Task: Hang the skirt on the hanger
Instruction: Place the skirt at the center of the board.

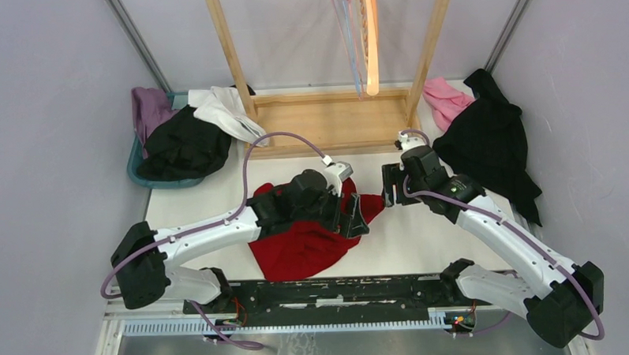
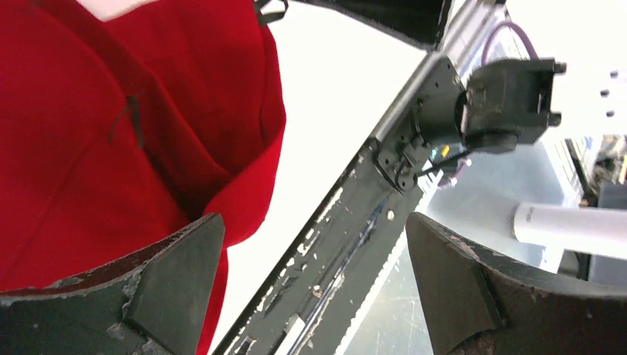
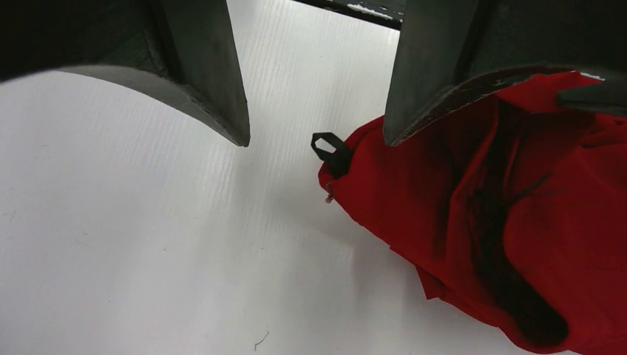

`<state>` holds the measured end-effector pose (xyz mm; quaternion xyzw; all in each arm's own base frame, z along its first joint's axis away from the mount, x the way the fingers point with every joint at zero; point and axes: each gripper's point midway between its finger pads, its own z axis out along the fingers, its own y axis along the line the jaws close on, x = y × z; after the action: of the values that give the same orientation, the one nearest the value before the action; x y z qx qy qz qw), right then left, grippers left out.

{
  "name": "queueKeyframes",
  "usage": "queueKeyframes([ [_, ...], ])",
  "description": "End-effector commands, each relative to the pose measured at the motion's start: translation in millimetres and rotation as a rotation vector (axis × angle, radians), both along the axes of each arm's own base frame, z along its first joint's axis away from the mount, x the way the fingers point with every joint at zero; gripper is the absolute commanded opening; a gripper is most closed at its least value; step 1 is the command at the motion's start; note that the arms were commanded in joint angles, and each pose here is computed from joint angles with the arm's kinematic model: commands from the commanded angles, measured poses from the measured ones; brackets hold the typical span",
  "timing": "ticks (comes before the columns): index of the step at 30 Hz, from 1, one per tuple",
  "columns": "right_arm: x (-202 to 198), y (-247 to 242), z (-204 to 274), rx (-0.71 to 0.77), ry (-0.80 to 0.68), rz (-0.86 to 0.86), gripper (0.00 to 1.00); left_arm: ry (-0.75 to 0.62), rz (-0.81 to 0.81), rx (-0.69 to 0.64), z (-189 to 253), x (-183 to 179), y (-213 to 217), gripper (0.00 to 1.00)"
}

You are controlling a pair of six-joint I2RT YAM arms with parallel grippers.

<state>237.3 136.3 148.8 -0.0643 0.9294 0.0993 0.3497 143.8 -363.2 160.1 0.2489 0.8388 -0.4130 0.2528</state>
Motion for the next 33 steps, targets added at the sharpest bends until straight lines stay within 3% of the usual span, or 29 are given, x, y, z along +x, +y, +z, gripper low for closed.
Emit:
queueKeyframes([
  [1, 8.2, 2.7, 1.1, 0.032, -0.033, 0.019, 0.72, -0.137, 0.117, 0.012, 35.7, 28.6, 11.1, 0.99],
  [9, 10.3, 2.9, -16.7, 0.035, -0.001, 0.042, 0.64, -0.250, 0.326, 0.213, 30.0, 94.7, 27.4, 0.99],
  [21, 30.6, 8.4, -33.5, 0.075, 0.037, -0.005, 0.61, -0.244, 0.401, 0.476, -32.1, 182.4, 6.9, 0.99],
  [29, 30.6, 7.1, -40.9, 0.112, 0.048, -0.012, 0.61, -0.254, 0.466, 0.548, -38.3, 207.7, 20.6, 1.00],
  [33, 30.8, 5.8, -42.3, 0.121, 0.050, -0.014, 0.61, -0.269, 0.479, 0.593, -42.8, 212.8, 24.3, 0.95],
])
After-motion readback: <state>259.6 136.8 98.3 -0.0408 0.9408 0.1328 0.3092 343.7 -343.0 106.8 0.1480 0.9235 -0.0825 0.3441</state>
